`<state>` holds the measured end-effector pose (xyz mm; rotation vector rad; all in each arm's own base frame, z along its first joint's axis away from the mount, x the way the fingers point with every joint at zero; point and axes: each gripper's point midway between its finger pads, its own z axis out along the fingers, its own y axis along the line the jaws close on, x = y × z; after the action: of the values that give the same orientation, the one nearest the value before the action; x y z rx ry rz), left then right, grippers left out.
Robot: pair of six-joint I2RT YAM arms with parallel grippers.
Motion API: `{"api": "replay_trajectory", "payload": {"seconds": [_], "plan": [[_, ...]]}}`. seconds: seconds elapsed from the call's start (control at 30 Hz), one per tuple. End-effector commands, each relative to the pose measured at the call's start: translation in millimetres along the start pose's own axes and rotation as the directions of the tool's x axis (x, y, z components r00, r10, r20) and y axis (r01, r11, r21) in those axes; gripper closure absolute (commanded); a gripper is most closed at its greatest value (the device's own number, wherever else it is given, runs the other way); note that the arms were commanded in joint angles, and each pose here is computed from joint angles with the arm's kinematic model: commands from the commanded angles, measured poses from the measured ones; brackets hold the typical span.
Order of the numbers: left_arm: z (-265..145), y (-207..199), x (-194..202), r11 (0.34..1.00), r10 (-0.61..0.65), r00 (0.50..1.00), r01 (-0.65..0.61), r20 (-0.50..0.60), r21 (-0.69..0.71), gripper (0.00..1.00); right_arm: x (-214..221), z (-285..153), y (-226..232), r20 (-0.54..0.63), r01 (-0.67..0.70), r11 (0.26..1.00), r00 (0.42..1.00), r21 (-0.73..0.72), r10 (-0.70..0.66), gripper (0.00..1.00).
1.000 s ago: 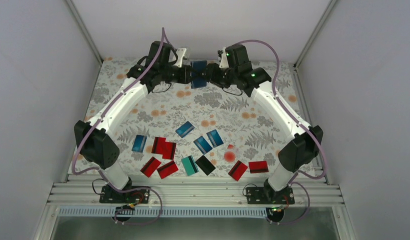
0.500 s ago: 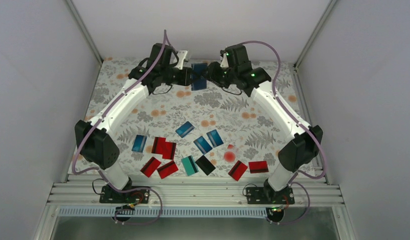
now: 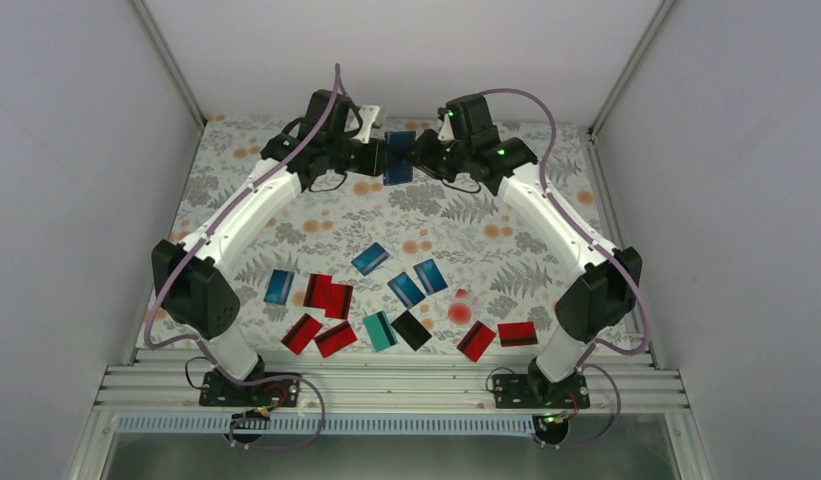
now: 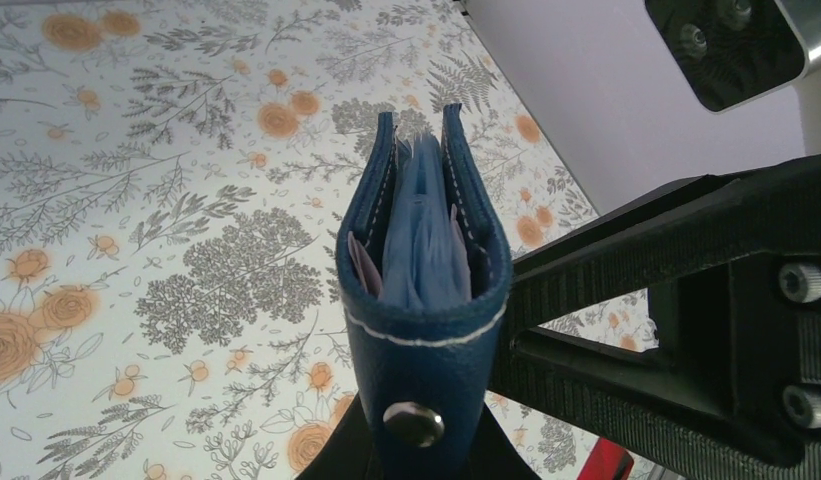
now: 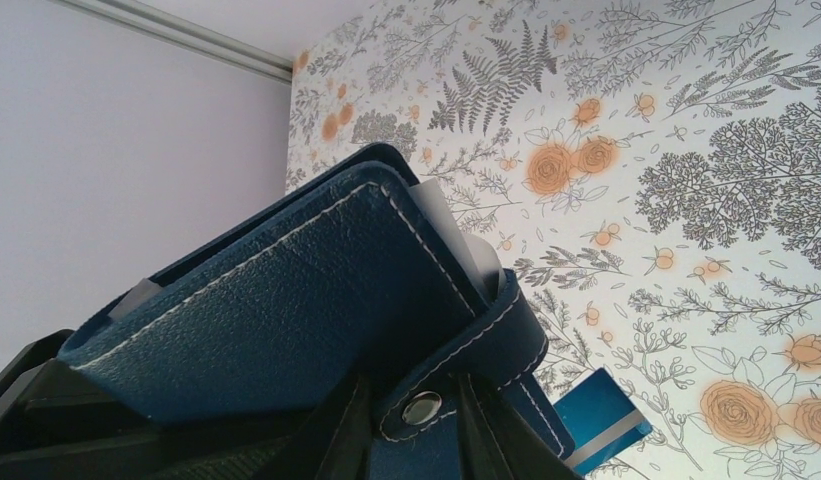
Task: Put the credit cards into the card holder
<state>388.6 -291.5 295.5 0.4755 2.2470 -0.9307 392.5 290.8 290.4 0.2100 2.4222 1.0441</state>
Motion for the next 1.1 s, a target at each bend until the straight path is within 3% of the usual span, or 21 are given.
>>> {"api": "replay_trajectory", "payload": {"seconds": [0.0,0.87,1.07], "plan": [[-12.7,-20.8,-31.5,0.997,0.070,0.993,-0.074,0.099,0.034,0.98,18.5,16.3,-19.7,-0.066,-0.010,0.997,0.998,0.072,0.015,0.77],[-4.3,-15.3,-32.5,0.998,0.068,0.994,-0.069,0.082,0.003,0.98,31.6,31.3,-63.5,-0.091,0.056,0.980,0.995,0.193,-0.039,0.83],[-1.0,-10.6,-34.2,0.998,0.060,0.996,-0.060,0.069,-0.007,0.98,24.3,34.1,-125.5,-0.081,0.106,0.930,0.993,0.352,-0.083,0.83]]}}
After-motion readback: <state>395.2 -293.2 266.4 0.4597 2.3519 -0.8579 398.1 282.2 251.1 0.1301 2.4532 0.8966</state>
